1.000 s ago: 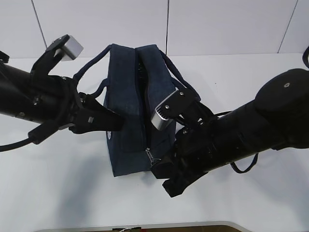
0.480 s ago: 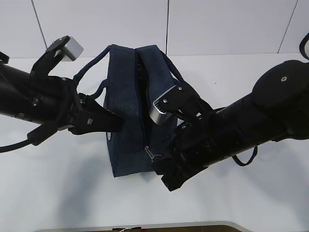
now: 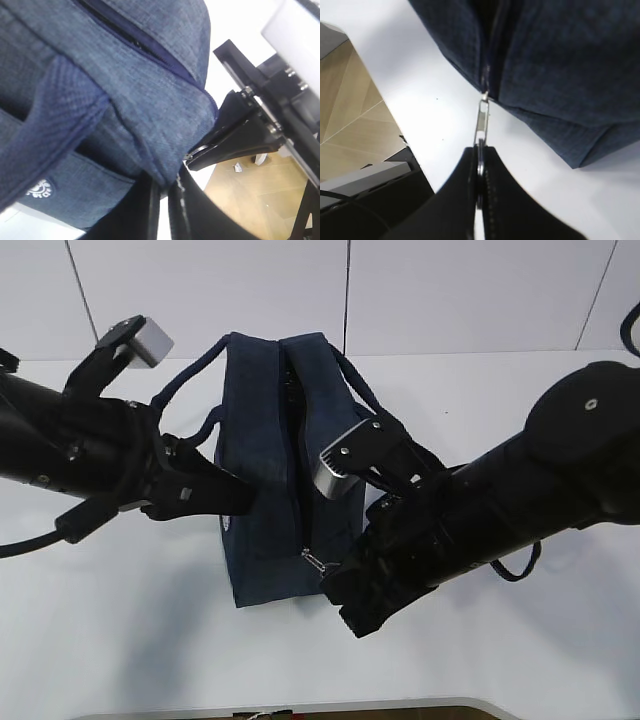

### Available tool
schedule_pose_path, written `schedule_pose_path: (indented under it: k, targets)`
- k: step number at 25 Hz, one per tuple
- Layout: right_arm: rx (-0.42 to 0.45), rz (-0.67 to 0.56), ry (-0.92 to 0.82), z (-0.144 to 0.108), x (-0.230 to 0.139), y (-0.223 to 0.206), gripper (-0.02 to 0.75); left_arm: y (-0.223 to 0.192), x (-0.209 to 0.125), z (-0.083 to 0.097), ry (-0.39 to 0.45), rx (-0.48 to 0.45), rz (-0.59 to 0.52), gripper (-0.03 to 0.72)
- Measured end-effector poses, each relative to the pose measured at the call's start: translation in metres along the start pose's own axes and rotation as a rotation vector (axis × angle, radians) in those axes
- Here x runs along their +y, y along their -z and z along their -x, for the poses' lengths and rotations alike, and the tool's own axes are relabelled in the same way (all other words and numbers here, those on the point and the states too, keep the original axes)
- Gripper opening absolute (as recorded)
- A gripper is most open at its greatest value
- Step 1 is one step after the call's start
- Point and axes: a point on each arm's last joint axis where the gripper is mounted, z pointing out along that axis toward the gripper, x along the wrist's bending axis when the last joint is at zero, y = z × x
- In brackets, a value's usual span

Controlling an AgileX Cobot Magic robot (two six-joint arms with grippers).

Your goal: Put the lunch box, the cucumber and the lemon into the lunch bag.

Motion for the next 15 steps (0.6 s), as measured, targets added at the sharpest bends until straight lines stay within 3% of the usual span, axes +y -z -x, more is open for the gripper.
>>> schedule_pose_path:
  k: [15]
  targets:
    - [-0.004, 0.027, -0.001, -0.006, 0.006, 0.016, 0.005, 0.0, 0.0, 0.0, 0.0, -0.002, -0.001, -0.01]
